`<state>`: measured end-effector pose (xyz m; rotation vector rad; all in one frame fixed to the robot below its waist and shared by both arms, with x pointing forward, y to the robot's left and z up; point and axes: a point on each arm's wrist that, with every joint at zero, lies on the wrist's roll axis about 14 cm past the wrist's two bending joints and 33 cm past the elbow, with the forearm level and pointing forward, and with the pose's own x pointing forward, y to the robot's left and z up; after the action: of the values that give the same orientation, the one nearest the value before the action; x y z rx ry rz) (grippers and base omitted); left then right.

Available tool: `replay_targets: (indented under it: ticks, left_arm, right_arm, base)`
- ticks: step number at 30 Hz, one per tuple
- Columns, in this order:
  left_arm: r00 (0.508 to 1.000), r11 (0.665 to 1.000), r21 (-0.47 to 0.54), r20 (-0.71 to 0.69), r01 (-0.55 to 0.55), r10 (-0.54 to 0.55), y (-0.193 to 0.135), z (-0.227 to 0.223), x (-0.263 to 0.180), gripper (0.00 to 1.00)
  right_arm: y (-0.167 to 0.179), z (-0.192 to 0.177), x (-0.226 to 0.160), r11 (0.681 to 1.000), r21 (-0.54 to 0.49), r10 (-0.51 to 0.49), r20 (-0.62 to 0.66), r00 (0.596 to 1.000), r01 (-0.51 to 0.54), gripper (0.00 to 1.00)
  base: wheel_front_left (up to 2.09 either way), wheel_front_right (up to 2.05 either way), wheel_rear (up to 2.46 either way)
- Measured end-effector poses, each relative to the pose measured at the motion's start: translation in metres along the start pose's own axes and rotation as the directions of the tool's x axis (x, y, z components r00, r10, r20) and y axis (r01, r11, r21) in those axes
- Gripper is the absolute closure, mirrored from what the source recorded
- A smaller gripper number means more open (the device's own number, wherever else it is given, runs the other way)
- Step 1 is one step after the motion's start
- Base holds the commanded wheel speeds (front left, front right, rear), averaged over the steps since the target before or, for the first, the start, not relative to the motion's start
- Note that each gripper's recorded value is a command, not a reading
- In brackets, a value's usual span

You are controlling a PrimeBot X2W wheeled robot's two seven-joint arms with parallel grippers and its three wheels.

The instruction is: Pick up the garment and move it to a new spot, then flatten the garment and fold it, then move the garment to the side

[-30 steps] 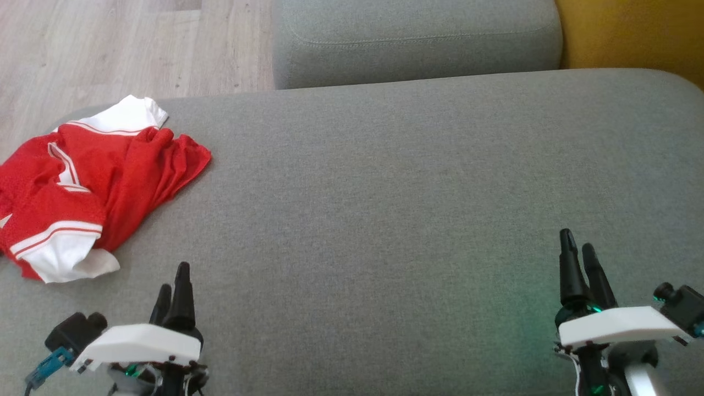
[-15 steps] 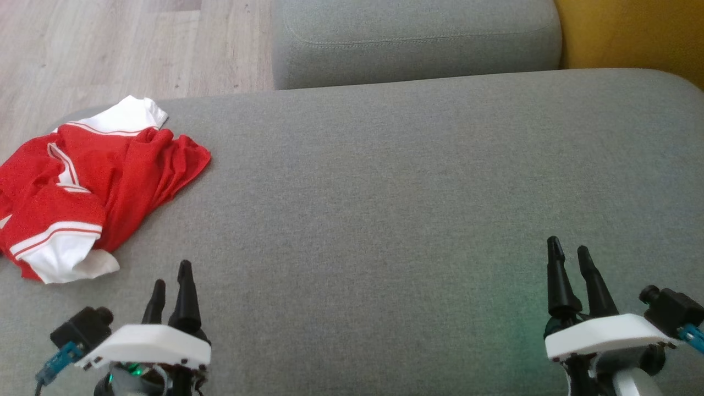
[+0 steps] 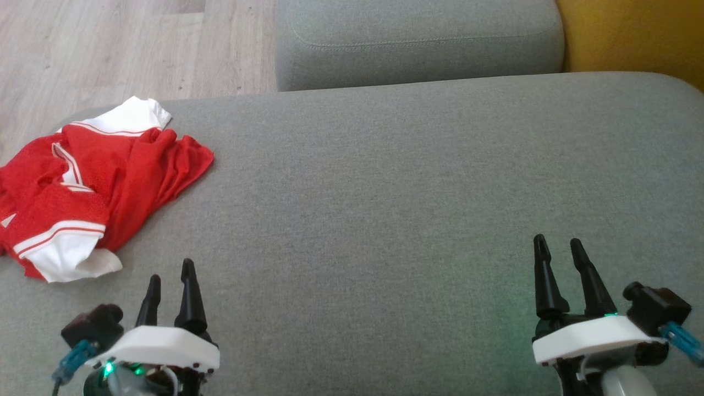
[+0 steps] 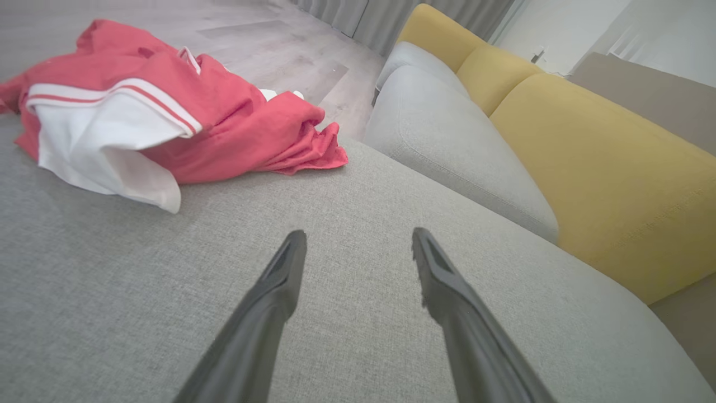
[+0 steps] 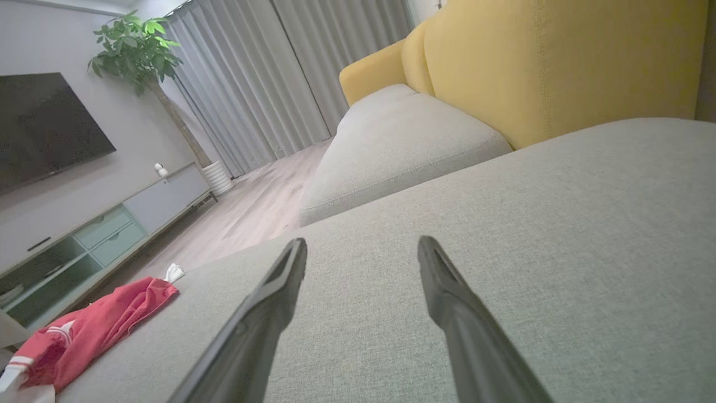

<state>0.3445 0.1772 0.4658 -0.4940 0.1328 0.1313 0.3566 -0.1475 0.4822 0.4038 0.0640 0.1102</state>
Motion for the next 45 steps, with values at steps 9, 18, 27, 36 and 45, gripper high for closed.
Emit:
replay_targets:
  ticks: [9,18,27,36,45]
  left_arm:
    - [0.999,0.992,0.124,0.04,0.006,-0.011,-0.002,0.004,-0.005,0.0]
    - [0.996,0.973,0.229,0.079,0.019,-0.039,-0.01,0.01,-0.006,0.0]
    - [0.991,0.941,0.339,0.12,0.017,-0.061,-0.012,0.015,-0.012,0.0]
    - [0.987,0.907,0.421,0.134,0.024,-0.088,-0.016,0.014,-0.016,0.0]
    - [0.991,0.906,0.423,0.11,0.028,-0.082,-0.014,0.007,-0.019,0.0]
  right_arm:
    - [0.005,0.003,0.0,0.992,-0.121,0.025,0.014,1.0,-0.023,0.0]
    - [0.01,0.007,-0.001,0.973,-0.226,0.055,0.035,0.998,-0.046,0.0]
    - [0.012,0.005,-0.005,0.946,-0.319,0.072,0.033,0.997,-0.058,0.0]
    - [0.009,0.009,-0.005,0.919,-0.391,0.079,0.053,0.995,-0.052,0.0]
    - [-0.002,0.005,-0.007,0.934,-0.357,0.04,0.043,0.998,-0.022,0.0]
  base:
    - [0.0,0.0,0.0]
    - [0.0,0.0,0.0]
    - [0.0,0.0,0.0]
    - [0.0,0.0,0.0]
    - [0.0,0.0,0.0]
